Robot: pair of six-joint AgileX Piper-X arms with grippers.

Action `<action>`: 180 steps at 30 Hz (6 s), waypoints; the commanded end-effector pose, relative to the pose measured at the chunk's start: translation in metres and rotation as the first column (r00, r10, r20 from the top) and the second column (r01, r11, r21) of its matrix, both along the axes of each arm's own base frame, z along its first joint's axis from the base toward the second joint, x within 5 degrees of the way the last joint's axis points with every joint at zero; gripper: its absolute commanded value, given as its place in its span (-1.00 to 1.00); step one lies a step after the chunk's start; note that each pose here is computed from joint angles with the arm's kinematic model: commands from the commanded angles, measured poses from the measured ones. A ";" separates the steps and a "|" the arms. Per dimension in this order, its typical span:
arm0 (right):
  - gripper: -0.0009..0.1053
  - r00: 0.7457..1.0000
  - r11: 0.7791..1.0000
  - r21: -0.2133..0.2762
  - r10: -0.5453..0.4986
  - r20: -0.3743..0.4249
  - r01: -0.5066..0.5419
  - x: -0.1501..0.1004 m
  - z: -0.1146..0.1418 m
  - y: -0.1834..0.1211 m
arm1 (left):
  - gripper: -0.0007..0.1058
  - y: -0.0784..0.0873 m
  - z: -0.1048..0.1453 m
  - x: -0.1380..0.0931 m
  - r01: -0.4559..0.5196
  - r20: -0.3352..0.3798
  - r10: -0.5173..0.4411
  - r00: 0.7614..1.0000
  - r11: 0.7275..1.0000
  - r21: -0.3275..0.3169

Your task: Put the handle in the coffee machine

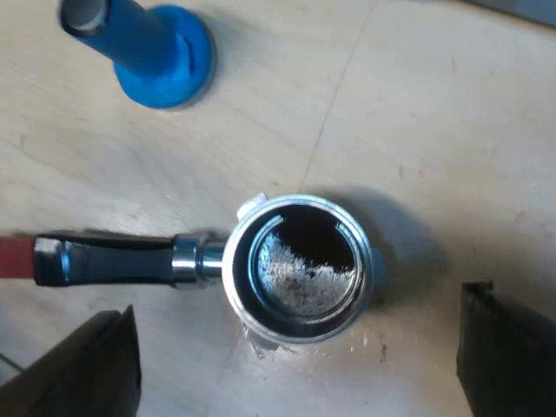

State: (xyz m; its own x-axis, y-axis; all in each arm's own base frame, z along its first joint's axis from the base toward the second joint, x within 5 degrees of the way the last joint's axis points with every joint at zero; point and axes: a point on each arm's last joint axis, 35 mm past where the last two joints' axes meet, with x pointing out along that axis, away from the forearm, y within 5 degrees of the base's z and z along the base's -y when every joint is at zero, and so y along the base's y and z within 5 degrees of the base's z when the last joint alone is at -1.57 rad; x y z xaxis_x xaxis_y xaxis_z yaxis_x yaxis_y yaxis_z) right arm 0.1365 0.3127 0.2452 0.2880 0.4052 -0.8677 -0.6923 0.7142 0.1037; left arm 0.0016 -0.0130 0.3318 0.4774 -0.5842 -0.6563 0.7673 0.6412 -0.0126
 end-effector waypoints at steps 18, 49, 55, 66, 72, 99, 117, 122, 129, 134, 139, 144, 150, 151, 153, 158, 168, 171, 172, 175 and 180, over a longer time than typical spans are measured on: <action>0.44 0.997 0.997 -0.071 -0.013 -0.070 0.008 0.021 -0.040 0.025 | 0.53 0.000 0.002 -0.001 -0.001 0.006 0.002 1.000 1.000 -0.015; 0.44 0.986 0.995 -0.083 0.038 -0.161 -0.052 0.025 -0.087 0.041 | 0.53 0.000 0.002 -0.001 -0.001 0.006 0.002 1.000 1.000 -0.015; 0.44 0.984 0.994 -0.091 0.039 -0.173 -0.056 0.025 -0.092 0.042 | 0.53 0.000 0.002 -0.001 -0.001 0.006 0.002 1.000 1.000 -0.015; 0.08 0.984 0.993 -0.093 0.054 -0.168 -0.070 0.025 -0.092 0.042 | 0.53 0.000 0.002 -0.001 -0.001 0.006 0.002 1.000 1.000 -0.015; -0.70 0.985 0.993 -0.087 0.065 -0.157 -0.080 0.026 -0.091 0.043 | 0.53 0.000 0.002 -0.001 -0.001 0.006 0.002 1.000 1.000 -0.015; -0.98 0.995 0.987 -0.160 0.001 -0.101 -0.017 0.009 -0.012 -0.001 | 0.53 -0.003 0.006 0.003 0.106 0.122 -0.106 0.987 0.994 0.006; -0.98 0.999 0.993 -0.116 -0.030 -0.015 0.028 -0.004 0.045 -0.037 | 0.53 -0.018 -0.033 0.024 0.174 0.053 -0.171 0.984 0.983 -0.056; -0.98 0.999 0.996 -0.076 -0.043 -0.004 0.042 -0.008 0.058 -0.044 | 0.53 -0.020 -0.045 0.027 0.203 0.033 -0.201 0.979 0.978 -0.043; -0.98 0.999 0.999 -0.040 -0.035 -0.031 0.034 -0.011 0.064 -0.047 | 0.53 -0.023 -0.046 0.033 0.242 0.047 -0.241 0.969 0.970 -0.016; -0.98 0.997 1.000 -0.005 -0.021 -0.078 0.020 -0.013 0.068 -0.048 | 0.53 -0.032 -0.057 0.052 0.243 -0.044 -0.243 0.969 0.970 0.003; -0.98 0.997 1.000 0.008 -0.020 -0.072 0.020 -0.014 0.072 -0.051 | 0.47 -0.039 -0.061 0.064 0.269 -0.060 -0.267 0.962 0.963 0.028; -0.98 0.997 1.000 0.018 -0.019 -0.068 0.020 -0.016 0.075 -0.053 | 0.47 -0.044 -0.065 0.074 0.280 -0.077 -0.277 0.958 0.959 0.037; -0.98 0.997 1.000 0.017 -0.019 -0.069 0.020 -0.016 0.076 -0.054 | 0.47 -0.049 -0.068 0.081 0.300 -0.091 -0.298 0.950 0.954 0.010; -0.98 0.997 1.000 0.013 -0.019 -0.070 0.020 -0.016 0.076 -0.054 | 0.47 -0.049 -0.068 0.082 0.311 -0.097 -0.310 0.946 0.950 -0.004; -0.98 0.997 1.000 0.008 -0.020 -0.073 0.020 -0.016 0.075 -0.055 | 0.47 -0.050 -0.068 0.081 0.319 -0.100 -0.319 0.942 0.948 -0.017; -0.98 0.997 1.000 0.005 -0.020 -0.074 0.020 -0.016 0.075 -0.055 | 0.47 -0.050 -0.068 0.081 0.316 -0.102 -0.316 0.943 0.949 -0.012; -0.98 0.997 1.000 0.005 -0.020 -0.074 0.020 -0.016 0.075 -0.055 | -0.10 -0.049 -0.068 0.081 0.313 -0.101 -0.313 0.945 0.950 -0.008; -0.98 0.997 1.000 0.005 -0.020 -0.074 0.020 -0.016 0.075 -0.055 | -0.26 -0.049 -0.068 0.081 0.313 -0.101 -0.313 0.945 0.950 -0.008; -0.98 0.997 1.000 0.005 -0.020 -0.074 0.020 -0.016 0.075 -0.055 | -0.30 -0.049 -0.068 0.081 0.313 -0.101 -0.313 0.945 0.950 -0.008; -0.98 0.997 1.000 0.005 -0.020 -0.074 0.020 -0.016 0.075 -0.055 | -0.34 -0.049 -0.069 0.081 0.313 -0.111 -0.312 0.944 0.950 -0.006; -0.98 0.997 1.000 0.006 -0.023 -0.075 0.024 -0.016 0.075 -0.055 | -0.34 -0.049 -0.070 0.080 0.313 -0.123 -0.311 0.942 0.950 -0.004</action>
